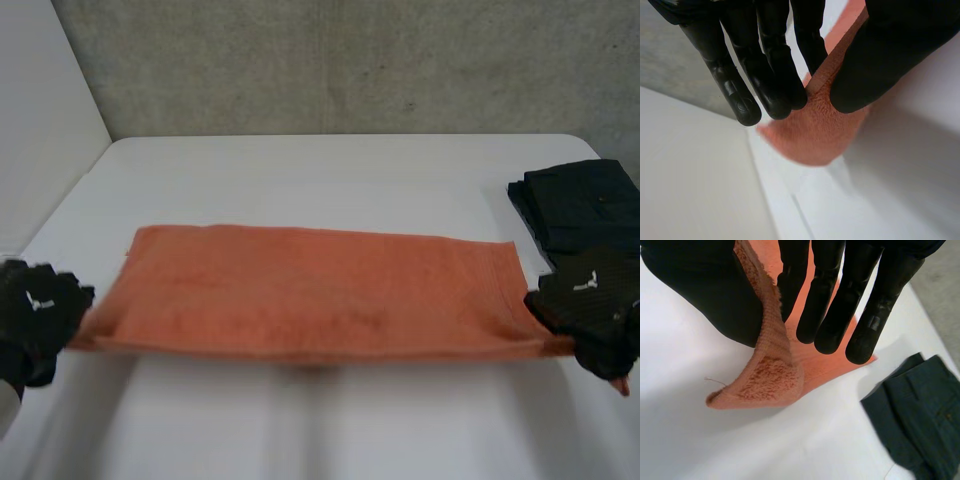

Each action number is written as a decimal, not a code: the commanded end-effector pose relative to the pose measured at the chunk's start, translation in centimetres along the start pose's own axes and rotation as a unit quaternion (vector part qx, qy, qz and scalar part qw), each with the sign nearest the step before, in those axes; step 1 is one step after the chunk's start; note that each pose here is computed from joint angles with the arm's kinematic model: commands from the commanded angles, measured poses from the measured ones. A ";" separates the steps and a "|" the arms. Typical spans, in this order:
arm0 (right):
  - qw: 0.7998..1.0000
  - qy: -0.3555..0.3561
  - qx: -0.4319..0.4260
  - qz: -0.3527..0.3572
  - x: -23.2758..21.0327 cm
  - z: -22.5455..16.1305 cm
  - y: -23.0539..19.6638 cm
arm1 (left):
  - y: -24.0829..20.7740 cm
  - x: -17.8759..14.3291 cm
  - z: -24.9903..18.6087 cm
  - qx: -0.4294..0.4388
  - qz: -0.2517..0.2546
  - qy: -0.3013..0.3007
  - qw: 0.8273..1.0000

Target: Fold the laundry.

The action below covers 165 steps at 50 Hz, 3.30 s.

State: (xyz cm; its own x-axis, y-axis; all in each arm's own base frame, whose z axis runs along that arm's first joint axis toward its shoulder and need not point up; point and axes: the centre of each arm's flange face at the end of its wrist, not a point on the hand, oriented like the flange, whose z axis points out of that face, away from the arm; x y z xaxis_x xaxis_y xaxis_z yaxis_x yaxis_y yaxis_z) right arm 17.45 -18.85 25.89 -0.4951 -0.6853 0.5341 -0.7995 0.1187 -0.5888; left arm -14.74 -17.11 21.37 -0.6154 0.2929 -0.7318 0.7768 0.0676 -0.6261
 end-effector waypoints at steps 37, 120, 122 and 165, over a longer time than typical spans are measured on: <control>0.977 0.199 0.071 -0.037 4.5 25.4 -1.6 | -4.3 4.6 26.1 0.071 -0.013 -0.077 0.994; 0.962 0.241 -0.013 0.124 11.3 14.1 12.3 | -3.0 1.8 10.5 0.114 -0.201 0.030 0.973; 0.963 0.252 -0.020 0.095 11.7 13.9 12.1 | -3.0 1.7 10.5 0.115 -0.201 0.029 0.972; 0.850 -0.064 0.472 -0.226 -24.9 14.7 -18.1 | -3.3 -0.4 10.8 0.126 -0.202 -0.004 0.971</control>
State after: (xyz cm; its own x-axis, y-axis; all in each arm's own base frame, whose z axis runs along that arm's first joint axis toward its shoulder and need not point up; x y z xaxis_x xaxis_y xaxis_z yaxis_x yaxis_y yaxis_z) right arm 49.99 -14.39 13.01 -0.1147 -0.5476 0.8288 -0.2200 -0.7996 -0.5587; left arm -18.51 -27.59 20.63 -0.8652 0.2864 -0.4115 0.4141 -0.0545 -0.9086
